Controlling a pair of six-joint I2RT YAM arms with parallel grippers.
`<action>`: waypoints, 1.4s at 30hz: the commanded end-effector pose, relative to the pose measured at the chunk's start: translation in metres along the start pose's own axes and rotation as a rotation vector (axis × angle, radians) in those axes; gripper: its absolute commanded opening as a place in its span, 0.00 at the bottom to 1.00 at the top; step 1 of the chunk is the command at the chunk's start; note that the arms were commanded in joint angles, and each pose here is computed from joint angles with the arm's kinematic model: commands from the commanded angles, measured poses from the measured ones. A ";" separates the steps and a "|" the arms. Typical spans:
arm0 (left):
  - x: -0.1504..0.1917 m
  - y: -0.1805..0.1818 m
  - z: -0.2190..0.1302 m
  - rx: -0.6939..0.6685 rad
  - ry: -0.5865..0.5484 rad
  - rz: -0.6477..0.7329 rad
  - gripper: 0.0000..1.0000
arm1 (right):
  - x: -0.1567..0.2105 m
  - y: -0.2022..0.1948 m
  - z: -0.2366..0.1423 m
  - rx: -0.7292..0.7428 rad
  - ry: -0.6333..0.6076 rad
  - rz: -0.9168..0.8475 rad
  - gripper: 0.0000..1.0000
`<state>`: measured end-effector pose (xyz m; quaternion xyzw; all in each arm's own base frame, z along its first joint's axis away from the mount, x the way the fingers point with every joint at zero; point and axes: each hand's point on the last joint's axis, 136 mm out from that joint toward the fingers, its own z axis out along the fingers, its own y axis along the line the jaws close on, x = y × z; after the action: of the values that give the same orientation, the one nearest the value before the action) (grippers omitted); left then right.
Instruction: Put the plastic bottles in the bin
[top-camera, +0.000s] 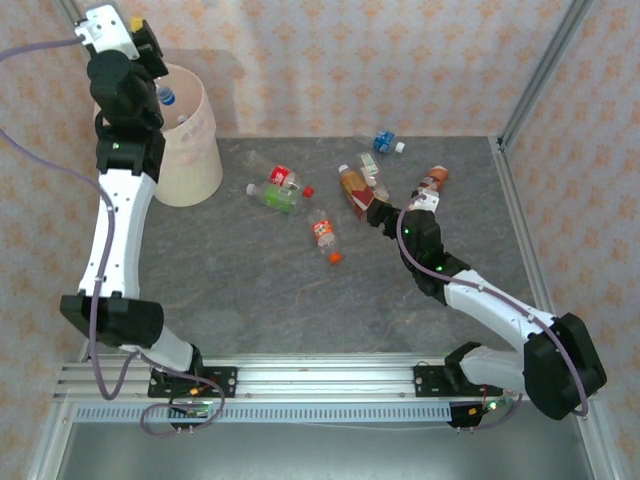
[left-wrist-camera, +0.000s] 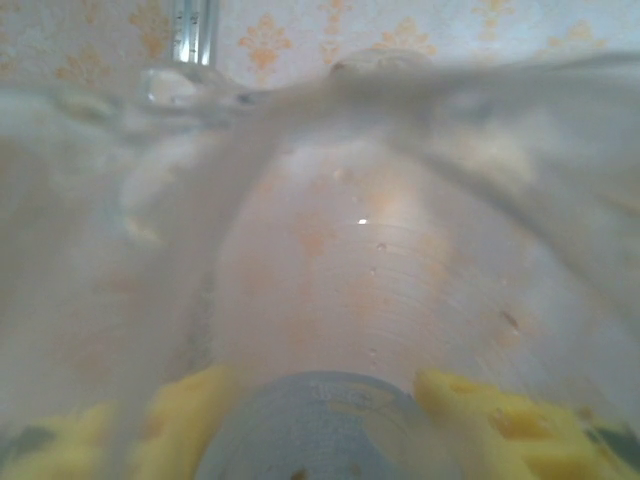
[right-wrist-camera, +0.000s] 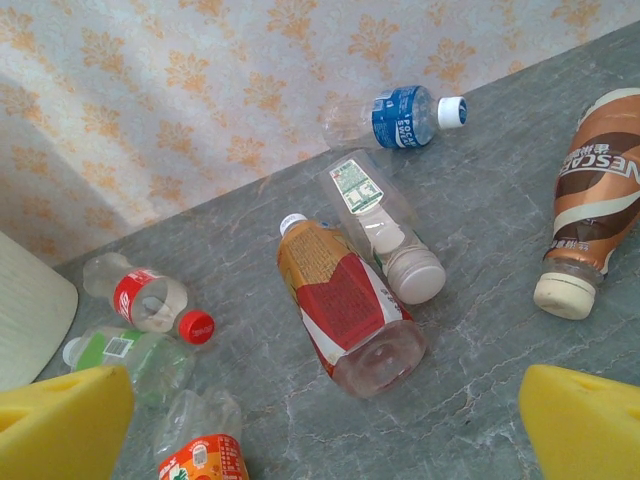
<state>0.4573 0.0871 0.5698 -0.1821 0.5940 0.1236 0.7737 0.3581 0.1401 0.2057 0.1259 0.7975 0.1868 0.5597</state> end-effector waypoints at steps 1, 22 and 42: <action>0.013 0.016 0.021 -0.055 0.040 0.056 0.50 | -0.011 0.006 0.001 -0.020 -0.029 0.028 0.99; 0.196 0.004 0.097 0.015 0.410 -0.119 0.56 | -0.011 0.004 0.003 0.004 -0.017 0.028 0.99; 0.219 -0.015 0.074 0.116 0.581 -0.180 0.95 | 0.003 0.004 0.011 0.001 0.035 0.012 0.99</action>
<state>0.5988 0.1074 0.3423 -0.2309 0.7859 -0.0224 0.5732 0.3632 0.1466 0.1902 0.1236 0.8126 0.1846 0.5389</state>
